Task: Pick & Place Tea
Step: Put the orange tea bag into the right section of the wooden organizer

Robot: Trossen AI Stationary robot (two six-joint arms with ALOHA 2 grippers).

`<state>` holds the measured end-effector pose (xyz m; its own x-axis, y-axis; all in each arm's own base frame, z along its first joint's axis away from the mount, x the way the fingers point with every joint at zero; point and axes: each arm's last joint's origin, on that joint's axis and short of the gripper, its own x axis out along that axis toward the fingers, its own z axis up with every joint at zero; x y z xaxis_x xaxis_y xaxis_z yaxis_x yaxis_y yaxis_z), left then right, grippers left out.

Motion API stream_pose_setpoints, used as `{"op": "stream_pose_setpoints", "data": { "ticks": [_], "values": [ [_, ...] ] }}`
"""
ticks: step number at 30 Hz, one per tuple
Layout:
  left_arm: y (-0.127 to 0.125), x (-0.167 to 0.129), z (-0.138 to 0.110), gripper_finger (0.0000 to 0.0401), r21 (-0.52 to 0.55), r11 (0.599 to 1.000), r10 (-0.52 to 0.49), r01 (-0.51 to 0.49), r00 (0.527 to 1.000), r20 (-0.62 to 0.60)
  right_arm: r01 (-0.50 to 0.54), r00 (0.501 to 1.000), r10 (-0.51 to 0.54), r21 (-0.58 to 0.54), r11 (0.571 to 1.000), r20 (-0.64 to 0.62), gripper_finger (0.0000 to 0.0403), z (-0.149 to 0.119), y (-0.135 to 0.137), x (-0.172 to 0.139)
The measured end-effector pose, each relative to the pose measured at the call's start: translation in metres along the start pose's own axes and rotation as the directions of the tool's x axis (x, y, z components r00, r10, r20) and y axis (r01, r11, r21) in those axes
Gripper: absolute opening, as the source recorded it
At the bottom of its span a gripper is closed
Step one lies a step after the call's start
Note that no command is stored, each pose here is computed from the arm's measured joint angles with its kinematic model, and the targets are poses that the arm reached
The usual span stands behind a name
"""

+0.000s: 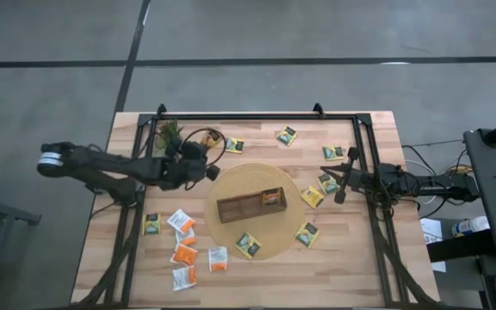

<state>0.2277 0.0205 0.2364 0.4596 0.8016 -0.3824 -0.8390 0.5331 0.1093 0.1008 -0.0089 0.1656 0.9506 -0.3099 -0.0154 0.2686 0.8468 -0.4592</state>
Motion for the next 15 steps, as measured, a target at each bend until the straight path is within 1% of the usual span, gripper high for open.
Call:
{"op": "stream_pose_setpoints", "data": {
  "ticks": [4, 9, 15],
  "values": [
    [-0.003, -0.011, 0.003, 0.0002, 0.005, 0.999, 0.032, -0.033, 0.997, 0.07, 0.0, 1.0, 0.0, 0.0, 1.0, 0.0, 0.0008, 0.0, 0.0, 0.0],
    [-0.015, -0.018, 0.006, 0.0001, 0.042, 0.998, 0.042, -0.048, 0.987, 0.153, 0.0, 1.0, 0.0, 0.0, 1.0, 0.0, 0.0008, 0.0, 0.0, 0.0],
    [-0.03, -0.027, 0.01, 0.0001, 0.074, 0.989, 0.108, -0.131, 0.96, 0.258, 0.0, 1.0, 0.0, 0.0, 1.0, 0.0, 0.0008, 0.0, 0.0, 0.0]
  ]
}}
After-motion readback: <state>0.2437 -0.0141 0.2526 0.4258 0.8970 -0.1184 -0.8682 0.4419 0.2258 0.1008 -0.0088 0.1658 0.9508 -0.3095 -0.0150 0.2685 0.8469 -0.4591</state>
